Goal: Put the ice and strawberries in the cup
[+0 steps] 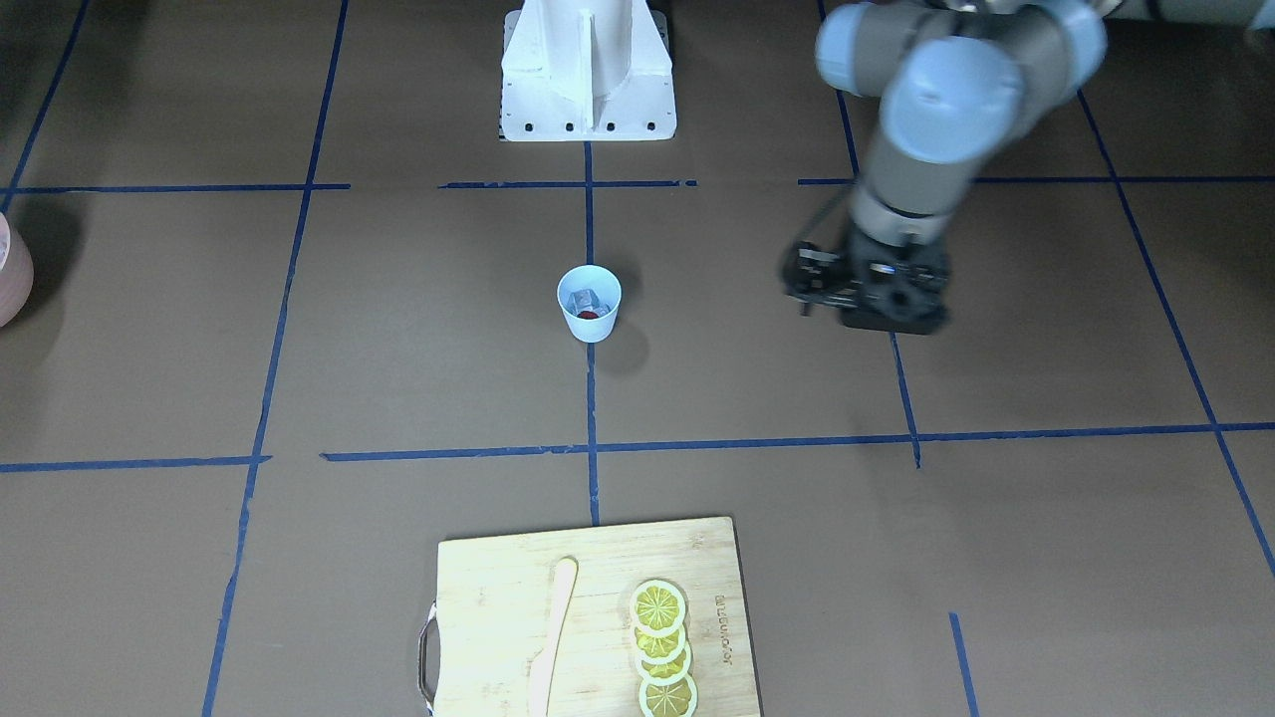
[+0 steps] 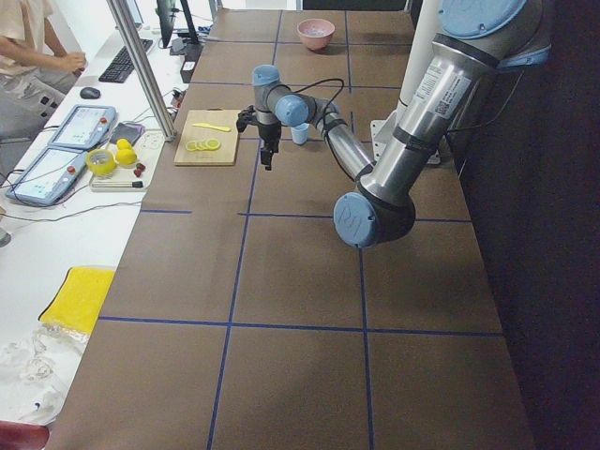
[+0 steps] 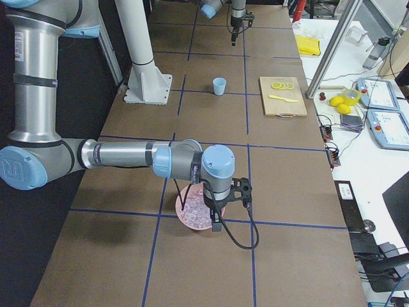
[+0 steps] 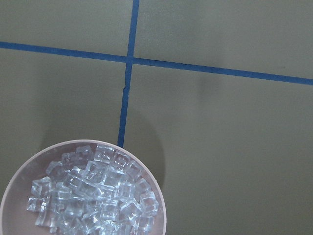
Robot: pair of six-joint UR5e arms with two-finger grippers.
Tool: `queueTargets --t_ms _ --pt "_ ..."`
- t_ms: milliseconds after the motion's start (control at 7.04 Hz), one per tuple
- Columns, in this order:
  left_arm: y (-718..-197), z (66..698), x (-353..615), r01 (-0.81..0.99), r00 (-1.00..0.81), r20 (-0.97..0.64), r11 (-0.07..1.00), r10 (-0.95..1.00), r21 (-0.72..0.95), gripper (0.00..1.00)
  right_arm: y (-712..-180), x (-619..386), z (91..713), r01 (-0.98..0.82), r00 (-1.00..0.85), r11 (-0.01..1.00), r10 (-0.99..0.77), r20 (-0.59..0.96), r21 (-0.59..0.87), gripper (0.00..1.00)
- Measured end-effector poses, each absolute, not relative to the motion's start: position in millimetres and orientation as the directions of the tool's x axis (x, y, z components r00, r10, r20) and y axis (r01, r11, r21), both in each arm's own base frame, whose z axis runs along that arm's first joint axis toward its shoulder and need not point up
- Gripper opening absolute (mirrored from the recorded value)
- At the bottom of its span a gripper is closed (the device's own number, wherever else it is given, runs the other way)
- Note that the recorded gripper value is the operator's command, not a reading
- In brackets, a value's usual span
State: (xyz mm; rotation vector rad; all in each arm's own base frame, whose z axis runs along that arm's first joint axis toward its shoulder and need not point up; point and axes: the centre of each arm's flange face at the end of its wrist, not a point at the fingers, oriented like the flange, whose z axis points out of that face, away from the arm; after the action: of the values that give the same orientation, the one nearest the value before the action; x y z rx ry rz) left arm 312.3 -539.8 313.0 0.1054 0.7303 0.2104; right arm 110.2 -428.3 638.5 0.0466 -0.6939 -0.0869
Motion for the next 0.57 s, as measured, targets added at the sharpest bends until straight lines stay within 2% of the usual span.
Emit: queueTargets --t_ms 284,568 --pt "-580.3 403.7 171.8 -0.235 0.695 -0.646 0.949 0.317 0.212 0.99 -428.4 110.0 638.7 0.065 0.765 0.995 -0.096 0.637 0.071 1.0" --pt "-606.3 491.7 46.1 -0.237 0.668 -0.672 0.947 0.321 0.217 1.0 -428.3 110.0 639.2 0.065 0.765 0.995 -0.095 0.637 0.071 1.0"
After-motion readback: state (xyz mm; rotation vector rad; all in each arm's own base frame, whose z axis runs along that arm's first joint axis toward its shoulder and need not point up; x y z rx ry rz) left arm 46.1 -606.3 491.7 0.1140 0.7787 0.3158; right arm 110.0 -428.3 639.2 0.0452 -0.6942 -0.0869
